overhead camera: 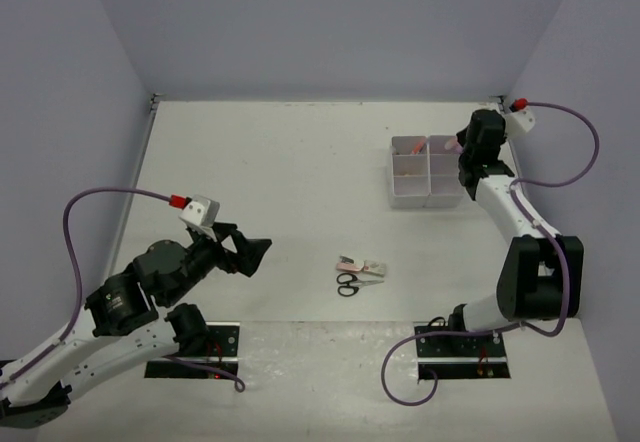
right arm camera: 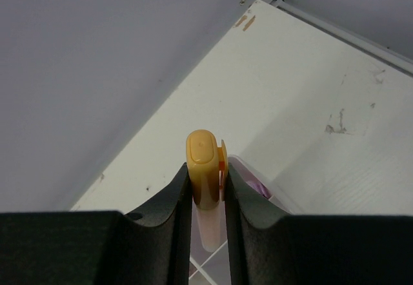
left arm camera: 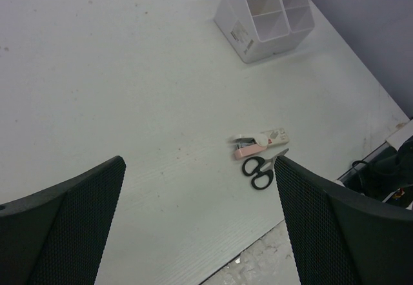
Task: Sort the stationery into containers
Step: Place the pen in the storage box.
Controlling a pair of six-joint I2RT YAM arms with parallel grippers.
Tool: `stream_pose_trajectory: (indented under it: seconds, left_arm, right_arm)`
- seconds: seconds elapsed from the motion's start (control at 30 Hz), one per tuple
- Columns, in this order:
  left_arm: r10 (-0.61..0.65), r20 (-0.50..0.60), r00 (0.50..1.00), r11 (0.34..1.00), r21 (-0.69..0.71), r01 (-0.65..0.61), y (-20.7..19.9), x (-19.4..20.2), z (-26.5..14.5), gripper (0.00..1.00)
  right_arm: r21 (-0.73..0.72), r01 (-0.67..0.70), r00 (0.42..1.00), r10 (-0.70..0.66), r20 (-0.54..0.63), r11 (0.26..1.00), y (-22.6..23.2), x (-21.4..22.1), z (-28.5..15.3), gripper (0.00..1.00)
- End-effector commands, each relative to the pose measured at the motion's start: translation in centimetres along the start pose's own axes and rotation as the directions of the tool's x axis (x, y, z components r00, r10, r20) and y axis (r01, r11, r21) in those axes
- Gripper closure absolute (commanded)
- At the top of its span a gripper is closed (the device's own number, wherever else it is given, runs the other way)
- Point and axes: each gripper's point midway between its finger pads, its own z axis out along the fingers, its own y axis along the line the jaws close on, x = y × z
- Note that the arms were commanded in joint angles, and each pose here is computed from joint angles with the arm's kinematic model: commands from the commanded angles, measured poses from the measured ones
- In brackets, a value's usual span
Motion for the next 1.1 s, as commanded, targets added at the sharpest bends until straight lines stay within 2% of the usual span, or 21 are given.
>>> stream_pose_trajectory:
  seconds: [0.0,0.13,0.2,0.33,0.37,0.43,0.7,0.87,0.93,1.0,1.07]
  left_arm:
    - [0.037,-0.006,0.999,0.999,-0.011,-0.037,-0.1,0.2,1.0,0.00]
    - [0.042,-0.016,0.999,0.999,-0.011,-0.043,-0.1,0.4,1.1,0.00]
    - [0.041,-0.012,0.999,0.999,-0.008,-0.041,-0.1,0.4,1.1,0.00]
    - [0.042,-0.007,0.999,0.999,0.002,-0.042,-0.2,0.4,1.0,0.00]
    - [0.043,-0.007,0.999,0.999,0.005,-0.043,-0.3,0.4,1.0,0.00]
    - [0.042,-0.005,0.999,0.999,0.008,-0.042,-0.3,0.3,1.0,0.00]
    - [0.045,-0.003,0.999,0.999,0.014,-0.045,-0.4,0.3,1.0,0.00]
    - [0.043,-0.002,0.999,0.999,0.006,-0.043,-0.3,0.3,1.0,0.00]
    - [0.043,-0.006,0.999,0.999,-0.002,-0.043,-0.2,0.4,1.1,0.00]
    - [0.044,-0.009,0.999,0.999,-0.010,-0.044,0.0,0.4,1.1,0.00]
    - [0.041,-0.011,0.999,0.999,-0.020,-0.042,0.1,0.4,1.2,0.00]
  right_arm:
    - [-0.044,-0.018,1.000,0.019,0.019,0.999,1.5,-0.5,1.0,1.00]
    - [-0.034,0.016,1.000,-0.017,-0.023,0.999,1.4,1.0,1.8,0.99]
    - [-0.042,0.039,0.998,-0.041,-0.045,0.998,1.4,1.7,2.2,0.93]
    - [-0.068,0.060,0.994,-0.066,-0.084,0.996,1.9,2.3,2.3,0.58]
    - [-0.068,0.053,0.994,-0.059,-0.097,0.996,1.9,2.7,2.2,0.44]
    - [-0.081,0.048,0.993,-0.056,-0.106,0.996,2.1,2.7,2.0,0.37]
    - [-0.110,0.053,0.993,-0.064,-0.098,0.993,2.7,1.4,0.6,0.34]
    - [-0.214,0.101,0.991,-0.117,-0.065,0.972,4.5,-1.2,-4.5,0.24]
    - [-0.332,0.147,0.983,-0.174,-0.054,0.932,6.5,-1.5,-8.6,0.22]
    - [-0.423,0.172,0.961,-0.245,-0.125,0.890,7.3,0.2,-11.5,0.22]
    - [-0.614,0.134,0.922,-0.324,-0.210,0.778,9.7,2.4,-16.3,0.22]
